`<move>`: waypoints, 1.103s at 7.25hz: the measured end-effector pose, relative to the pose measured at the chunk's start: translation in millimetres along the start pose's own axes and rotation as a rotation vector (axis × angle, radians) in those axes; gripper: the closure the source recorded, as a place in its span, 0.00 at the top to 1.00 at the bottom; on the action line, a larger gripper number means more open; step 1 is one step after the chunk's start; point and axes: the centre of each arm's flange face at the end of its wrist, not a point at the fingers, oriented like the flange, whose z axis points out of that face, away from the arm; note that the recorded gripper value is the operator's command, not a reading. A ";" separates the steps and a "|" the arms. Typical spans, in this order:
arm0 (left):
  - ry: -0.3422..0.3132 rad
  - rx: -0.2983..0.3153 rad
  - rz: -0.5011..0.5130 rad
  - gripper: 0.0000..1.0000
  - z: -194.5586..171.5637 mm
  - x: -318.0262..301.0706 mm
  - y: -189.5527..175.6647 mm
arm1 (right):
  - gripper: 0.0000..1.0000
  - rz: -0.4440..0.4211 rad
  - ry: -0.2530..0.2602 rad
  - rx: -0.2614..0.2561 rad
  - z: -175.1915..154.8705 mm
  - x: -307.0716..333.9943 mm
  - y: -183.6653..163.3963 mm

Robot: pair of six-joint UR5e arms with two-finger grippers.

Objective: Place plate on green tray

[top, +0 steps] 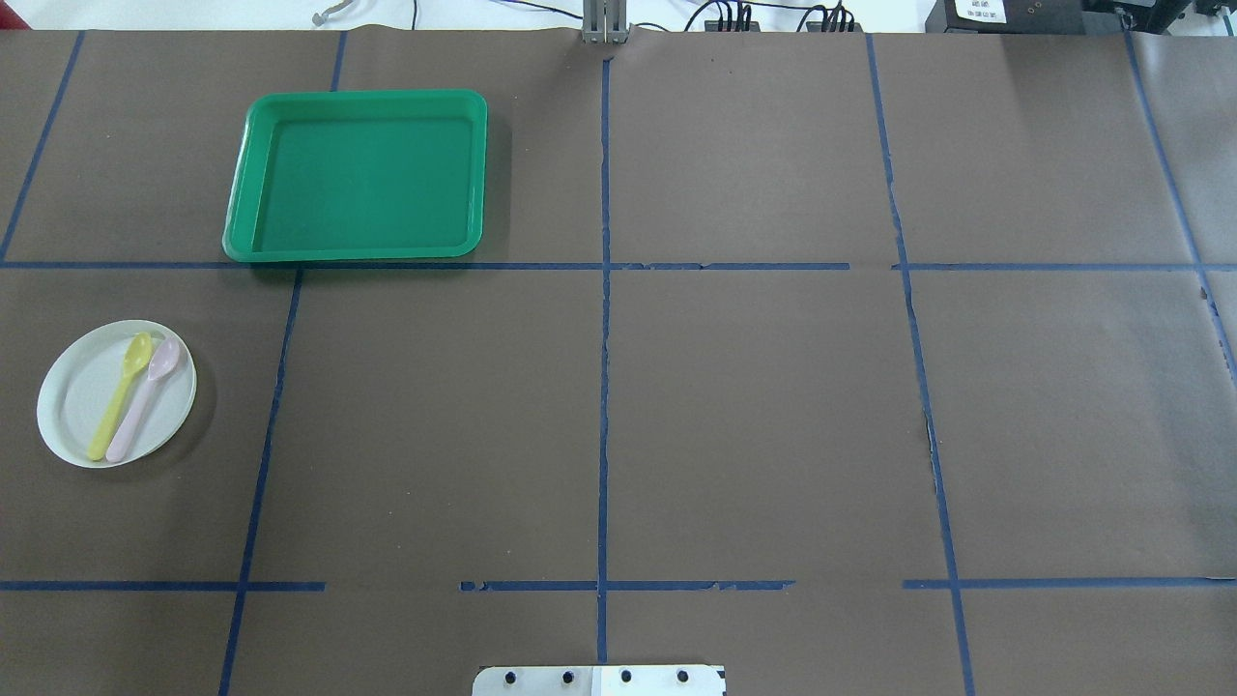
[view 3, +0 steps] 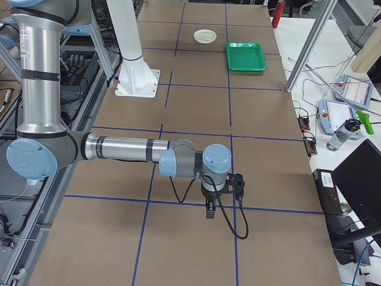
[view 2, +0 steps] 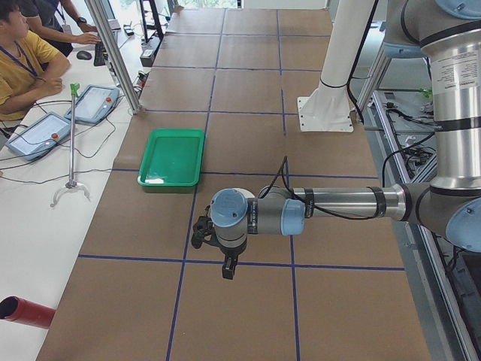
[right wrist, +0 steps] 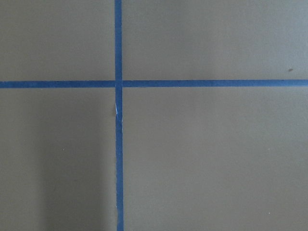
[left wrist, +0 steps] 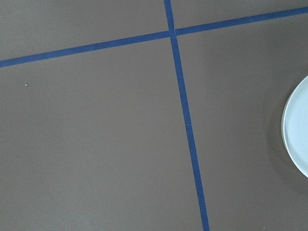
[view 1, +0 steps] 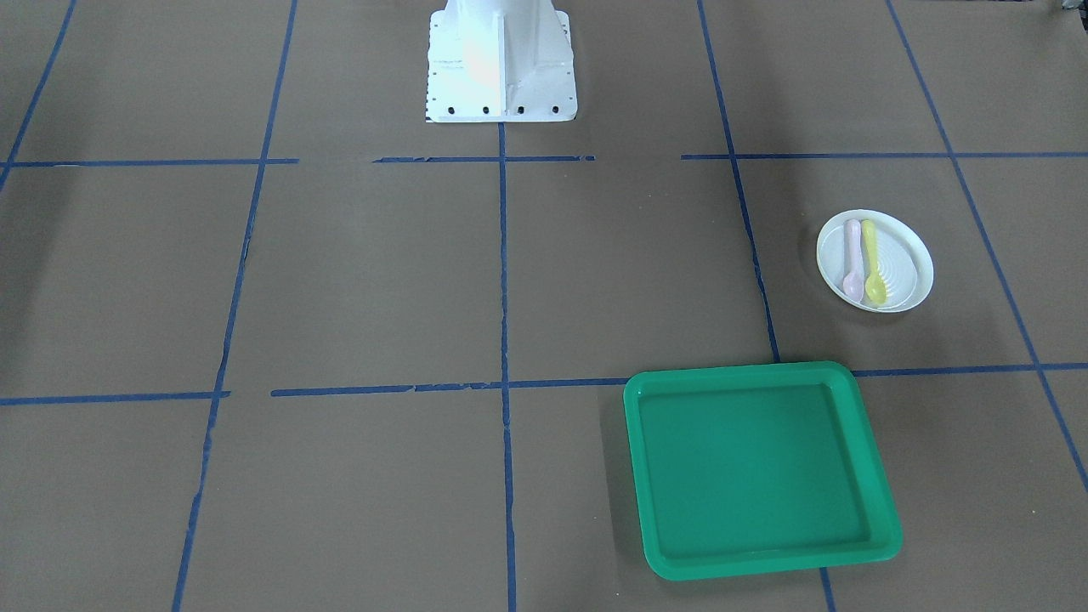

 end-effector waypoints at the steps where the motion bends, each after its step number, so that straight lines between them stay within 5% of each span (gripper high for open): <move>1: -0.001 0.005 0.005 1.00 -2.4 1.9 -2.9 | 1.00 0.000 0.000 0.000 0.0 0.0 0.0; 5: -0.007 0.073 0.062 1.00 -10.9 16.8 -24.0 | 1.00 0.000 0.000 0.000 0.0 0.0 0.0; 8: 0.026 0.141 -0.009 1.00 67.6 62.6 -44.4 | 1.00 0.000 0.000 0.000 0.0 0.0 0.0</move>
